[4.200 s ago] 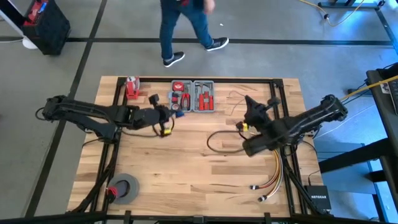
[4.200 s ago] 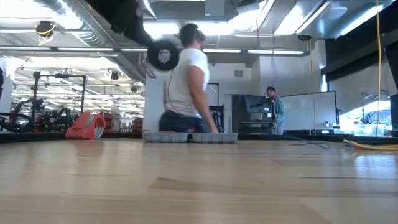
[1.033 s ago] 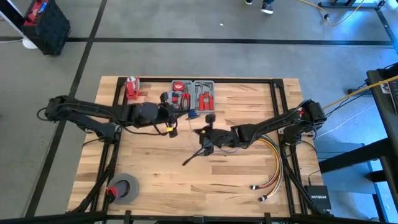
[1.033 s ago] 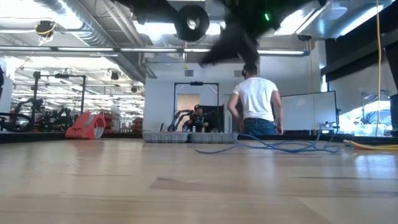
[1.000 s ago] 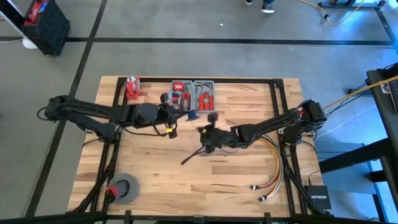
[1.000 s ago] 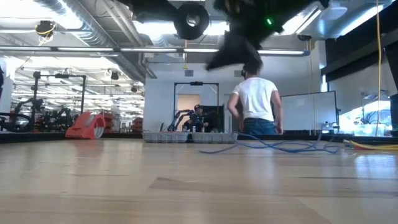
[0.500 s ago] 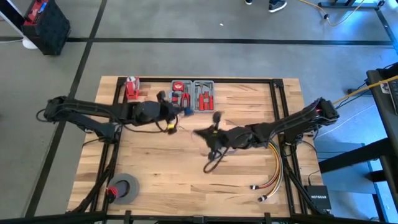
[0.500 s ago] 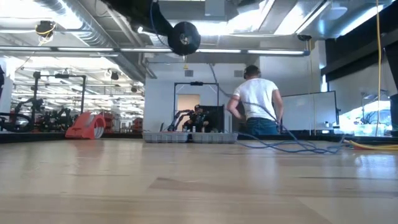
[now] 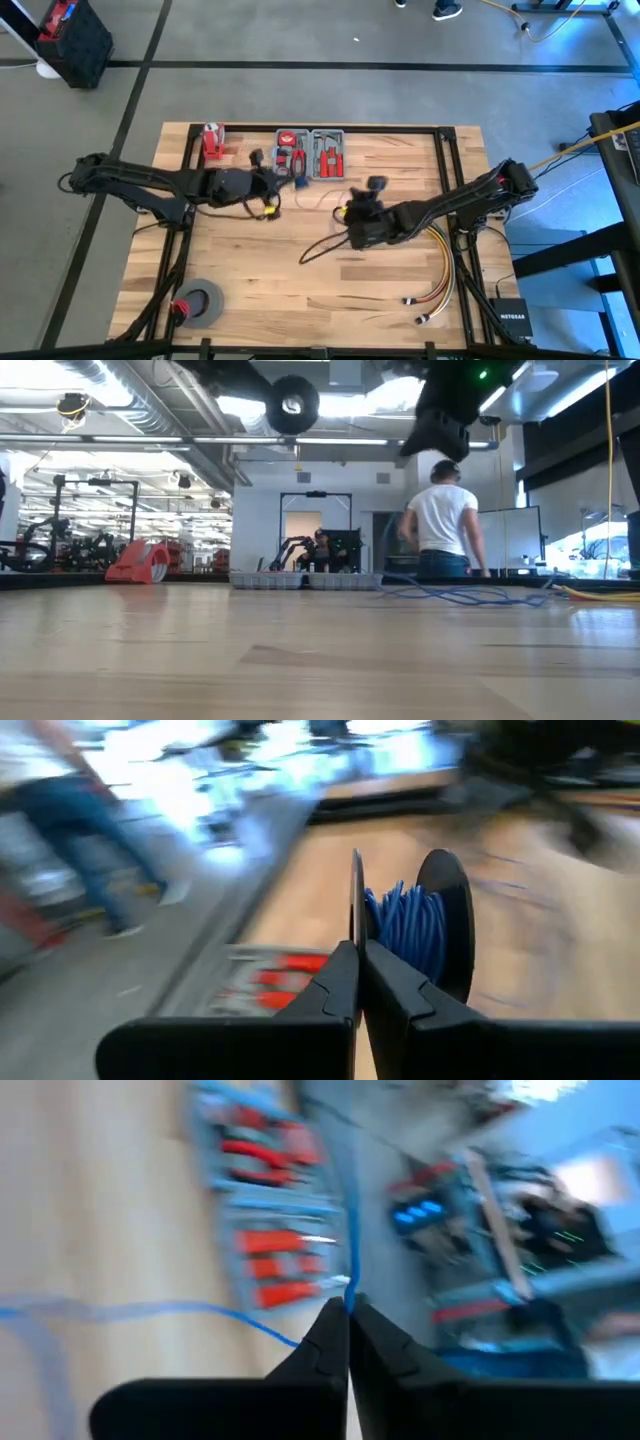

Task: Coil cords
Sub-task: Uncoil the blue wire from the spool

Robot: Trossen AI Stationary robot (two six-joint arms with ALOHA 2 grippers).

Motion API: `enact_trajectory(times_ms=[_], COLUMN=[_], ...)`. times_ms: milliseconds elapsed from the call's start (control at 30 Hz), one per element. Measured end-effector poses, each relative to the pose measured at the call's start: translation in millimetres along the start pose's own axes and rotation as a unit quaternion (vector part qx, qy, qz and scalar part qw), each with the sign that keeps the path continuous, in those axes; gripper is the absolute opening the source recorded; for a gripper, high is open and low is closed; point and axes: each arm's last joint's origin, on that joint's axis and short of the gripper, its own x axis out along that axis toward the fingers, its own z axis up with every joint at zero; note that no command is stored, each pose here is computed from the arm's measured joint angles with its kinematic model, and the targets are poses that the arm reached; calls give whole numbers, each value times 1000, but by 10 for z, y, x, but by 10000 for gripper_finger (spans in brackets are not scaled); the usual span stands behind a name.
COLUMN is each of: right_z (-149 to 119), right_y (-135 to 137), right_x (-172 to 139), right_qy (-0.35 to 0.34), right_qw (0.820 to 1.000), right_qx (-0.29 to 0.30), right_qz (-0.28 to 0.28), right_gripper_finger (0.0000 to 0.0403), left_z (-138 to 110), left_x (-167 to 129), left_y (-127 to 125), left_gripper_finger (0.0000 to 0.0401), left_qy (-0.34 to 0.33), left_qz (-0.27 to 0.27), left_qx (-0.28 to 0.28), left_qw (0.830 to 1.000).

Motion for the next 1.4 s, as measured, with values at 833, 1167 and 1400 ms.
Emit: enact_trajectory(times_ms=[833,1167,1400], right_z=[309,-367,-335], right_y=[-180,-142,-740], right_x=[-324,-96,-392], right_qy=[-185,149,138], right_qw=[915,985,986], right_qx=[27,-15,58], right_qz=[358,89,-67], right_gripper_finger=[3,3,3], left_z=[-94,46,-164], left_x=[101,-123,-121], left_y=[352,-48,-94], left_gripper_finger=[0,0,0], left_qy=[36,-18,78], left_qz=[168,-12,-43], left_qx=[-102,-10,9], left_qw=[980,1000,996])
